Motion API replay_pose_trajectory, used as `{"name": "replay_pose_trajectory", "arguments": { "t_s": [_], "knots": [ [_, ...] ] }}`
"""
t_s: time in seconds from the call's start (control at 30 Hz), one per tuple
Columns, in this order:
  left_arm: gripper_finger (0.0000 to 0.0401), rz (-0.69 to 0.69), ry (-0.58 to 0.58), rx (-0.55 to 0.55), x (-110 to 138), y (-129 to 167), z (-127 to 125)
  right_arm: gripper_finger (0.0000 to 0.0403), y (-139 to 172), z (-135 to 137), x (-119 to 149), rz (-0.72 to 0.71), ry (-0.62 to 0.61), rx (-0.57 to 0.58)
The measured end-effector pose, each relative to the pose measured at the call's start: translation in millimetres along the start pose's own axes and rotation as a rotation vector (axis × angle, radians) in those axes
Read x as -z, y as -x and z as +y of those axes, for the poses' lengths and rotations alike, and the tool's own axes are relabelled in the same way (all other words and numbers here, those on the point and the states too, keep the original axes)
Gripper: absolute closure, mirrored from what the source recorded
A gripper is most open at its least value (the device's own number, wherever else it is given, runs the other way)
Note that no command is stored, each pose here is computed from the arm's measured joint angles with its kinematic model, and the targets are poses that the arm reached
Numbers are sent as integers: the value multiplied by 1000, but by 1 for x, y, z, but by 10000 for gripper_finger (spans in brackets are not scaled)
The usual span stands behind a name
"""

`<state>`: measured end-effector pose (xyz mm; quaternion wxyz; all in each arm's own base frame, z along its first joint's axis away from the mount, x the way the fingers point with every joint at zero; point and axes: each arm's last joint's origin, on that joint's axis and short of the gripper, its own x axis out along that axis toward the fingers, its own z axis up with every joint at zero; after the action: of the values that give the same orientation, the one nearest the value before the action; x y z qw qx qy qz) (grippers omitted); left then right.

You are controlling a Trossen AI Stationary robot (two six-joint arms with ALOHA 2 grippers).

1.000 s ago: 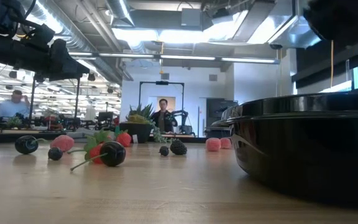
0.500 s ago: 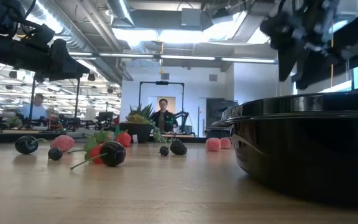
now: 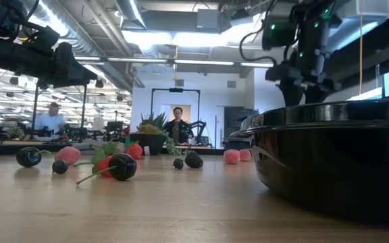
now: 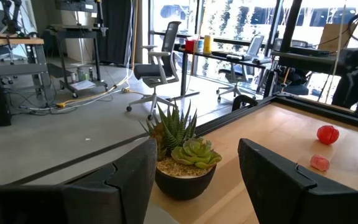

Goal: Pick and placing Produce into tupperware
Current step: Put the red strawberry into the black bin

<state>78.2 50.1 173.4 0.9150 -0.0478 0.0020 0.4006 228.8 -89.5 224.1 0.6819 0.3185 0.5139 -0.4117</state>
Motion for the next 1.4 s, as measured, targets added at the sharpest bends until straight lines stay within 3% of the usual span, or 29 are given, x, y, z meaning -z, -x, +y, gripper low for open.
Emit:
{"name": "replay_pose_trajectory", "arguments": {
  "t_s": [0.37,0.67,0.93,1.2,1.4],
  "knots": [
    [181,0,0,0,0,0,0,144,-40,5,-10,94,96,85],
    [181,0,0,0,0,0,0,144,-38,4,-9,98,101,88],
    [181,0,0,0,0,0,0,144,-38,5,-10,96,205,74],
    [181,0,0,0,0,0,0,144,-38,3,-8,130,418,66],
    [181,0,0,0,0,0,0,144,-38,3,-8,141,703,48]
  ]
}}
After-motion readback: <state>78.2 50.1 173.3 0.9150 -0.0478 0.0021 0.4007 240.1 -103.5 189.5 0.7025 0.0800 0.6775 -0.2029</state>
